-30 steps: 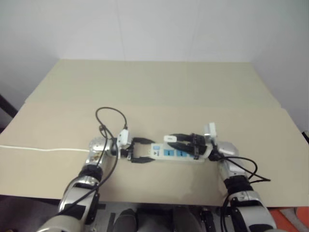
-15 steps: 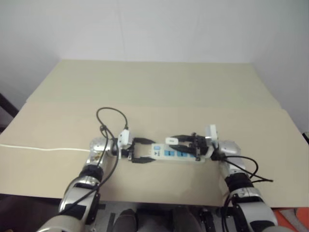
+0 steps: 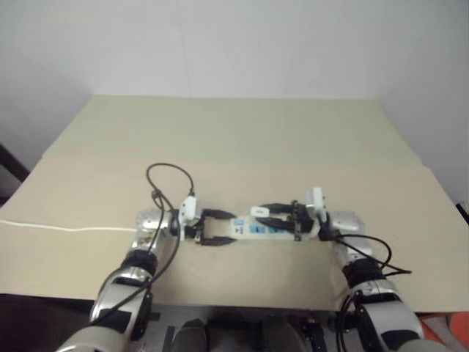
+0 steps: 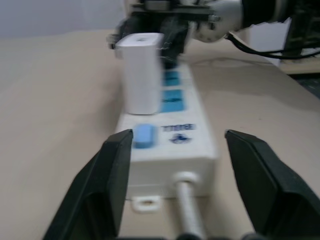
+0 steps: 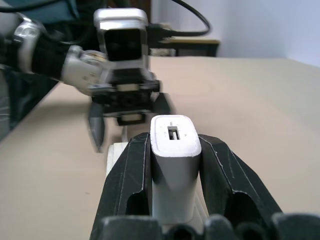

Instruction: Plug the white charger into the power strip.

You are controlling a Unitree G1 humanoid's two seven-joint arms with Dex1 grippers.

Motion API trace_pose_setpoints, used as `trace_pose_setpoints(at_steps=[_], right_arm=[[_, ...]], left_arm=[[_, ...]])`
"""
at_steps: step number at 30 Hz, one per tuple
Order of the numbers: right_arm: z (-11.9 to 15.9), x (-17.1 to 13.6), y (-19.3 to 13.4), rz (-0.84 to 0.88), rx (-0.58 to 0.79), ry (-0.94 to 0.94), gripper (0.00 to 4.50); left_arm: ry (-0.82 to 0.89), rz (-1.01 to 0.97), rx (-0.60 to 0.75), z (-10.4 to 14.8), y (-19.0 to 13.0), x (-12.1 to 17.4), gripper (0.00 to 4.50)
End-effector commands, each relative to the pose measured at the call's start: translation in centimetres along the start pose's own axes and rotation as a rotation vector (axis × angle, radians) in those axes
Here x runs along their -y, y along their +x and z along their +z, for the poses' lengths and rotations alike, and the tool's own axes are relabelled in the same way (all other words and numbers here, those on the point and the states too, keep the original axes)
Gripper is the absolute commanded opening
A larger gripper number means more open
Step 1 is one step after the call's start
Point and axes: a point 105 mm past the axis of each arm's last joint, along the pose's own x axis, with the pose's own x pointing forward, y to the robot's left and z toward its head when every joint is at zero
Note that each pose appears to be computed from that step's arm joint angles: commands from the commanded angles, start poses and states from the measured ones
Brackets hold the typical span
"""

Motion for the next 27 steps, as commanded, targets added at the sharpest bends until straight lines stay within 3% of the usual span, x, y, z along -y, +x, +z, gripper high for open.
trace_pose_setpoints(at_steps=[1,11,23,24,27], right_arm=[[-3.6,-0.6,-2.3,-0.049,-0.16,0.114,1.12],[-3.7,-1.5,-1.9,0.01,-0.107,0.134,1.12],[-4.7,-1.8,-1.4,0.01,-0.151,0.13,1.12],[-4.7,-1.8,-1.5,0.006,-0.152,0.115,1.83],[-4.5,-1.7,-1.5,-0.001,-0.141,0.093,2.67]], left_arm=[[0.011,-0.023,0.005,0.2,0.2,0.2,3.17],[0.009,-0.029,0.008,0.2,0.2,0.3,3.17],[0.011,-0.026,0.001,0.2,0.0,0.3,3.17],[0.011,-0.027,0.001,0.1,0.0,0.3,3.17],[0.011,-0.026,0.001,0.1,0.0,0.4,3.17]])
